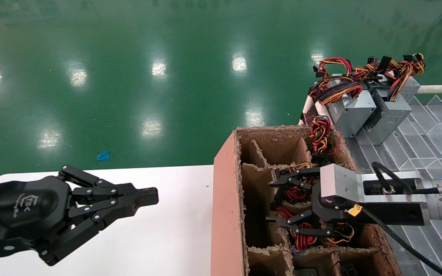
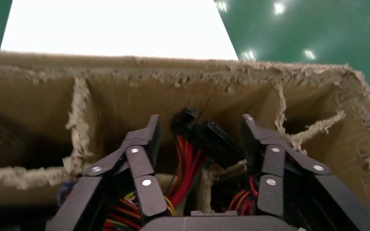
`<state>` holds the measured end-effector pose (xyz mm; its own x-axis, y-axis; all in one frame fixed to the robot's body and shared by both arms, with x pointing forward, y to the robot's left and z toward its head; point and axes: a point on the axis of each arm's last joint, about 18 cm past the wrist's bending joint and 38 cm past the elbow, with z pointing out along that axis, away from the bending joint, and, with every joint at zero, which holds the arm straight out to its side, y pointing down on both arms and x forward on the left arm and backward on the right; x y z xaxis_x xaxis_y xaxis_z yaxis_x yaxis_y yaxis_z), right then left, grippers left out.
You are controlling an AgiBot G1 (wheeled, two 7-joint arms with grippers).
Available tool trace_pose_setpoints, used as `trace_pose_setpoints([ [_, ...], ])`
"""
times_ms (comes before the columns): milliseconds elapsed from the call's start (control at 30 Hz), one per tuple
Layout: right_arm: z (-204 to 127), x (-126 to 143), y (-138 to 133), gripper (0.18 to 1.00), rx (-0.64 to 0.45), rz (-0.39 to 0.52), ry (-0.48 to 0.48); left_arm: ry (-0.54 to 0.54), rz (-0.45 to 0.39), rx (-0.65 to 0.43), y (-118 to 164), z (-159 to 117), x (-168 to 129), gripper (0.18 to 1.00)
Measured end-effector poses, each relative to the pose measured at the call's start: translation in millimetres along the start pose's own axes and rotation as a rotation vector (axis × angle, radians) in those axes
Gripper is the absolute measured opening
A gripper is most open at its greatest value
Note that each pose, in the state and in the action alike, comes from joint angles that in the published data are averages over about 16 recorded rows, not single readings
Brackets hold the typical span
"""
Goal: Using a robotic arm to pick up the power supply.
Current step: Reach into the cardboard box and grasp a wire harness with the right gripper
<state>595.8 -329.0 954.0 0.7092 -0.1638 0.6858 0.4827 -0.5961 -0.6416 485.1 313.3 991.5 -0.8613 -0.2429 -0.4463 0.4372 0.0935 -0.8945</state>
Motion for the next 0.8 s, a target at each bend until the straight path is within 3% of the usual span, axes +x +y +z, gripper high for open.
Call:
trace_pose_setpoints([
  [467, -5, 2, 0, 0.418, -0.026, -0.013, 0.0, 0.0, 0.0, 0.0, 0, 0, 0, 0.191],
  [800, -11, 5, -17, 0.342, -0.029, -0.101, -0.007, 0.0, 0.0, 0.0, 0, 0, 0, 0.191],
])
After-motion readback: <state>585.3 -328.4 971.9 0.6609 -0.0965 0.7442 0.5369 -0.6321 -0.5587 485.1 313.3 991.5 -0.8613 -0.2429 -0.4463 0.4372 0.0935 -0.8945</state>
